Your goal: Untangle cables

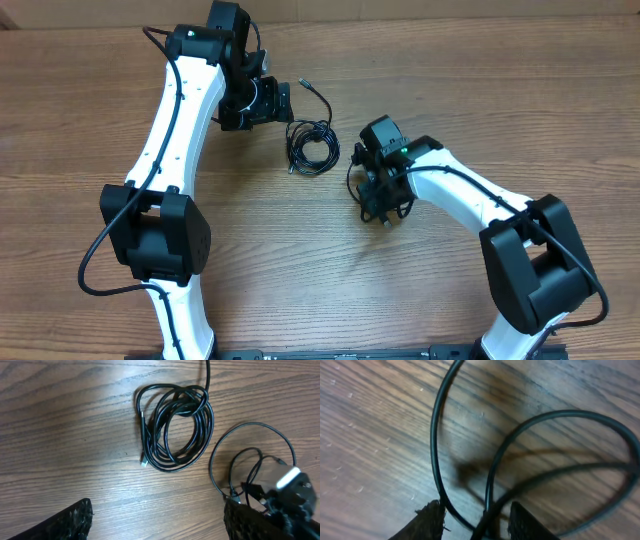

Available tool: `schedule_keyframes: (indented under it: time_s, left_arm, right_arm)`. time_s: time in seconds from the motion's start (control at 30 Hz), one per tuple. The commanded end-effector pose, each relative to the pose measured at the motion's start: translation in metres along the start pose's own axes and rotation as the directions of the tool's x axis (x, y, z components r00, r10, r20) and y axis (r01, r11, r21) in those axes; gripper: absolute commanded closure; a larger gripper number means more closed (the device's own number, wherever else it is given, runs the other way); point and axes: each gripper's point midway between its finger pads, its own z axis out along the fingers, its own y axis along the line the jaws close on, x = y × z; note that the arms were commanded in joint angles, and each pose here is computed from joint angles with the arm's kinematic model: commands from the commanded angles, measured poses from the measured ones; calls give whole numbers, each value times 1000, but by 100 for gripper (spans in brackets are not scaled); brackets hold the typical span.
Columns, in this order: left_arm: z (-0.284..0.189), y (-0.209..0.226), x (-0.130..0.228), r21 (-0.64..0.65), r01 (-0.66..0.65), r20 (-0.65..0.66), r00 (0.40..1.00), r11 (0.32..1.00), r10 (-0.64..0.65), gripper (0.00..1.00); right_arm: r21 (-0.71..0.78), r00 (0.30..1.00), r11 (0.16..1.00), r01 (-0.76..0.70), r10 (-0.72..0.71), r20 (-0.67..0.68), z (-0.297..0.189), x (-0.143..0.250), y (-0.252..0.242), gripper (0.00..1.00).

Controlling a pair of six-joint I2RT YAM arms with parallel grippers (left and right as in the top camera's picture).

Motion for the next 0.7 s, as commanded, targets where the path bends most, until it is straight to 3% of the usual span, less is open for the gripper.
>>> schedule_keyframes:
  time_s: [0.0, 0.1, 0.17, 0.23, 0.27, 0.47, 0.67]
  left_arm:
    - [6, 0, 1, -11, -7, -8, 1000, 1000, 7, 15]
    - [6, 0, 1, -11, -7, -8, 1000, 1000, 7, 15]
    - [6, 0, 1, -11, -7, -8, 1000, 1000, 7, 15]
    - [6, 0, 1, -11, -7, -9, 1000, 1000, 7, 15]
    - [6, 0, 1, -11, -7, -10, 1000, 1000, 7, 15]
    - [6, 0, 1, -11, -6, -10, 1000, 1000, 6, 14]
    - [5, 1, 8, -18, 2, -38, 999, 1000, -3, 12]
  right_arm:
    - [23, 999, 999, 49, -49, 8, 11, 7, -3, 62]
    - [72, 999, 996, 48, -49, 11, 20, 13, -13, 67]
    - [103, 999, 994, 47, -49, 11, 25, 18, -19, 77]
    - [127, 999, 991, 47, -48, 5, 27, 22, -24, 94]
    - [136, 999, 990, 45, -46, 5, 26, 21, -25, 96]
    - [150, 997, 989, -1, -11, 79, -21, -21, -24, 96]
    - [374, 980, 919, -124, 53, 194, -110, -70, -59, 96]
